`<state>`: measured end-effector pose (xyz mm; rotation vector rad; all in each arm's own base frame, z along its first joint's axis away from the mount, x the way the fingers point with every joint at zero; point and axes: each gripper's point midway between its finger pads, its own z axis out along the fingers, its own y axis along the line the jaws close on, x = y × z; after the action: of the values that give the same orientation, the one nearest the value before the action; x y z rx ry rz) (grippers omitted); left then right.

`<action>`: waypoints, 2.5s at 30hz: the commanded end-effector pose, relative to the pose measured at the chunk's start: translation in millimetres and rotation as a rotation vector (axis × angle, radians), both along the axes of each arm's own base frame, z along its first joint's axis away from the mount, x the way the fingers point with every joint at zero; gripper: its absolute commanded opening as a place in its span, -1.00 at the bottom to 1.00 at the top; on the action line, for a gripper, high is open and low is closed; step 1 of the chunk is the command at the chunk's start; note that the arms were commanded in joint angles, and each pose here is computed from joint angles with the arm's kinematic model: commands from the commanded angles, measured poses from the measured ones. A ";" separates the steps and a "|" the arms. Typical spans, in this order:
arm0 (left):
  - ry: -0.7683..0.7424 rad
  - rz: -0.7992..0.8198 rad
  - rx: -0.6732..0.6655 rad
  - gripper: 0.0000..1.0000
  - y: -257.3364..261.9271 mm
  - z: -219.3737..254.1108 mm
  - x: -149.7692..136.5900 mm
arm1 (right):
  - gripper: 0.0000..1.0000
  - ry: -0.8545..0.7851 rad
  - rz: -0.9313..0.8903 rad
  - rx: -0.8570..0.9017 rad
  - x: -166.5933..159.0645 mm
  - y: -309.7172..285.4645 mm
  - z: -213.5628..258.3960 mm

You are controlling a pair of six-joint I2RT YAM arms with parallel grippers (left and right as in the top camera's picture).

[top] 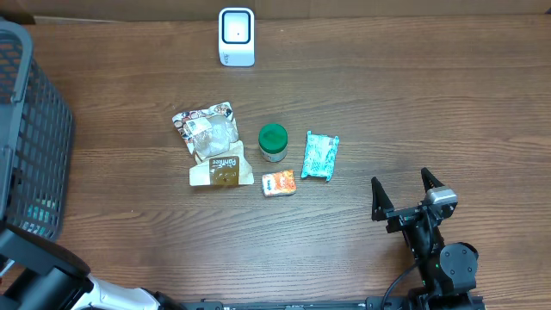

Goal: Scan the item barcode
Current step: 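Grasp the last pale packet at the basket bottom, then lift the pale packet out and carry it toward the scanner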

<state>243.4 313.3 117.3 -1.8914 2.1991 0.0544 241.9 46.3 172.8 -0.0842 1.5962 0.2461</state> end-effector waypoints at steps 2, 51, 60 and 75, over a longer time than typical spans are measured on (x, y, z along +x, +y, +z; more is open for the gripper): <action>0.012 0.018 -0.031 0.33 -9.1 -31.9 -3.4 | 1.00 -0.001 -0.009 0.004 0.4 -1.8 -2.1; -0.287 -0.055 0.252 -0.91 3.6 186.3 18.3 | 1.00 -0.001 -0.009 0.004 0.4 -1.8 -2.1; -0.462 -0.416 0.312 -0.92 -118.6 258.6 44.9 | 1.00 -0.001 -0.009 0.004 0.4 -1.8 -2.1; -0.213 -1.285 0.091 -0.91 -365.5 134.2 85.3 | 0.99 -0.001 -0.009 0.004 0.4 -1.8 -2.1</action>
<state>333.5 -26.2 283.2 -0.3089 2.6226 -0.2875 241.9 46.2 173.0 -0.0839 1.5954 0.2458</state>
